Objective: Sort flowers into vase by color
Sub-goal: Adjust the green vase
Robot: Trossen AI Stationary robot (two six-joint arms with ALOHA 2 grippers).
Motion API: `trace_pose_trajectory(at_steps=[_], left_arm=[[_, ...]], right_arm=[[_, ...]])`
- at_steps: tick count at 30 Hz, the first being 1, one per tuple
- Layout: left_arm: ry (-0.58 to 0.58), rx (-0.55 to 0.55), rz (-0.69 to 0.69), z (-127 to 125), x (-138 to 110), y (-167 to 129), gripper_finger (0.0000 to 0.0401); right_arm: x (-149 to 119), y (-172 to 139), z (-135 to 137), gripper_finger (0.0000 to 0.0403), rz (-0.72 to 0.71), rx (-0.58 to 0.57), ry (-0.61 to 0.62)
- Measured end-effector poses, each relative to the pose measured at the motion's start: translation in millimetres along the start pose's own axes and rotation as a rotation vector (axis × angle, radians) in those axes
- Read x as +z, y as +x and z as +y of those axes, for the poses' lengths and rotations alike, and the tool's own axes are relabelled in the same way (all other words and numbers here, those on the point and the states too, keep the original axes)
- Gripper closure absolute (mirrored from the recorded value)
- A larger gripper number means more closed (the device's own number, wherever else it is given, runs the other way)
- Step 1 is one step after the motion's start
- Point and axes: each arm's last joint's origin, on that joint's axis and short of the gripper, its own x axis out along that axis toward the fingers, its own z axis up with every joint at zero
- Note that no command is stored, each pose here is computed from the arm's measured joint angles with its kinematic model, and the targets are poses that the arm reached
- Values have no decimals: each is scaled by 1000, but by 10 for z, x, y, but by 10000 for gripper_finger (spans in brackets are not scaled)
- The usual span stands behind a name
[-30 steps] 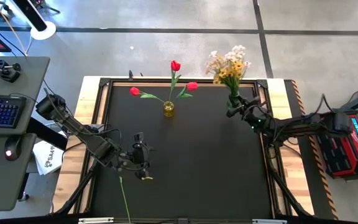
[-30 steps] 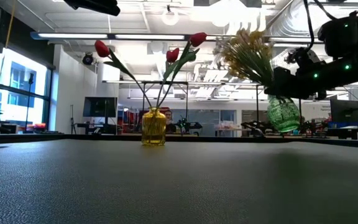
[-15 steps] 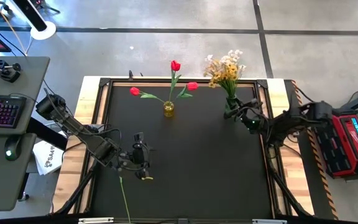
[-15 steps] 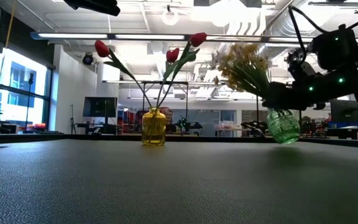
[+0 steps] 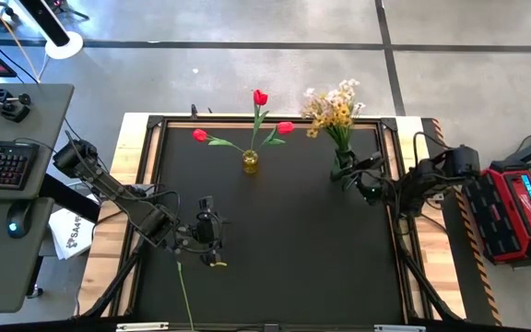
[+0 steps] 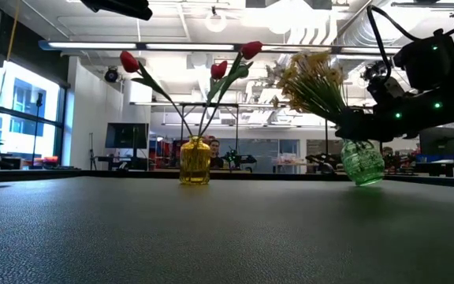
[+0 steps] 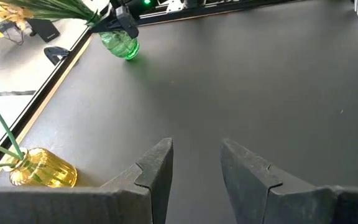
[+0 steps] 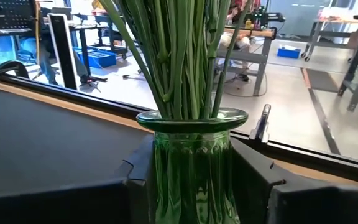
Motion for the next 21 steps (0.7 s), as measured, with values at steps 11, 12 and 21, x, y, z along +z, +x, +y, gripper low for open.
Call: trace_pose_trajectory(at_steps=[11,12,21], left_arm=[[-1,0,0,0,0,0,280],[-1,0,0,-1,0,-1,280],[-8,0,0,-1,0,0,280]], right_arm=[[-80,-121,57,278,25,-22,-11],[-85,-127,59,277,27,-23,-13],[-91,-144,71,276,30,-5,-56]])
